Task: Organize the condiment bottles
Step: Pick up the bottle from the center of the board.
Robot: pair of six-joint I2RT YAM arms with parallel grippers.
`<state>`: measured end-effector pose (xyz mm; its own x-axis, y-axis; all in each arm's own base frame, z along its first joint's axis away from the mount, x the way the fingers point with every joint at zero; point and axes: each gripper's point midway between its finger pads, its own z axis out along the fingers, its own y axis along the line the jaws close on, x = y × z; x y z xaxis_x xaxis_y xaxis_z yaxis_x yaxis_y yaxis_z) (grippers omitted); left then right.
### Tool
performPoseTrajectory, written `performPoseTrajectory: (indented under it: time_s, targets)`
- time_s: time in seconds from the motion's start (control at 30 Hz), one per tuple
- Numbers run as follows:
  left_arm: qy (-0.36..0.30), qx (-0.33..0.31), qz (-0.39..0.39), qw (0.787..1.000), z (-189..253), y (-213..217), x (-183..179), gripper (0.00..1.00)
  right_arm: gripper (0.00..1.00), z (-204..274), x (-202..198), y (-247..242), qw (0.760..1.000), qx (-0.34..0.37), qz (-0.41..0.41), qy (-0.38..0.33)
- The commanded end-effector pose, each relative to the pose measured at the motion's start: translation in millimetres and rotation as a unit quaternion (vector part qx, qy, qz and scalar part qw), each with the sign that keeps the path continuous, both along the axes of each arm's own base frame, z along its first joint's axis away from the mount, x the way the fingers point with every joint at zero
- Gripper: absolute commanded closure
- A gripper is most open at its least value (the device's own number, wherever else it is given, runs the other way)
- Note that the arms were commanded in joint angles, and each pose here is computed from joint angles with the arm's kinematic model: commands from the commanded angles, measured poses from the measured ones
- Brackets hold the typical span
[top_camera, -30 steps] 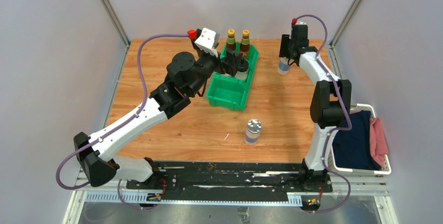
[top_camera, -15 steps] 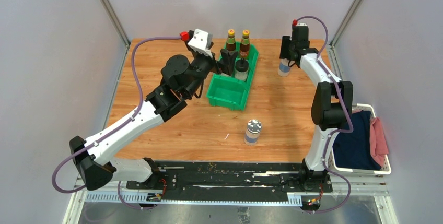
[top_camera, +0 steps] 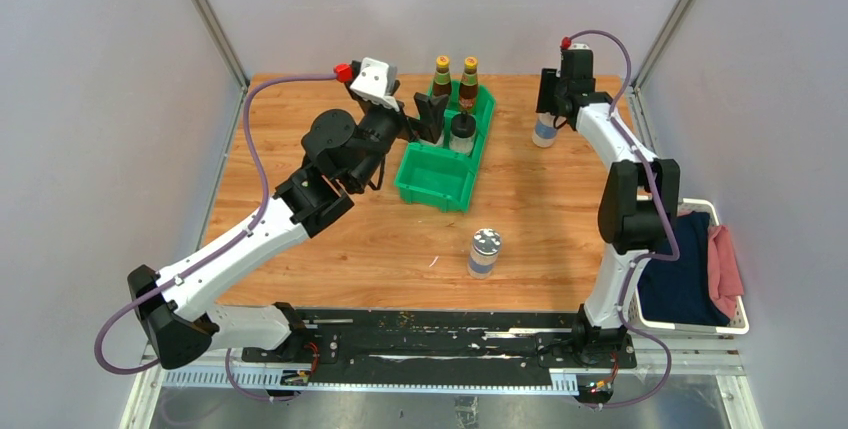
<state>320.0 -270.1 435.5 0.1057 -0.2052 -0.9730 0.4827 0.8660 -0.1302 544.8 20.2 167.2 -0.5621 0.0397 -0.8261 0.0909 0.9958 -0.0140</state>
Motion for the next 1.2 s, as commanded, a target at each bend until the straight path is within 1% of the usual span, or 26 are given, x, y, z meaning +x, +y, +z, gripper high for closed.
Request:
performPoseTrajectory:
  time_s: [0.0,0.63,1.17]
  targets:
    - [-0.008,-0.026,0.012,1.0,10.2,10.4,-2.1,0.0,1.0,35.7,-6.5,-4.8,0.999,0.009,-0.005,-0.037]
    - [0.007,-0.058,-0.002,0.998,2.4,22.1,-19.3,0.0,1.0,35.8,-43.2,16.1,0.999,0.01,0.006,-0.034]
    - [0.024,-0.091,-0.027,0.995,-12.3,34.7,-43.2,0.0,1.0,41.4,-99.3,50.1,0.999,-0.011,0.028,-0.039]
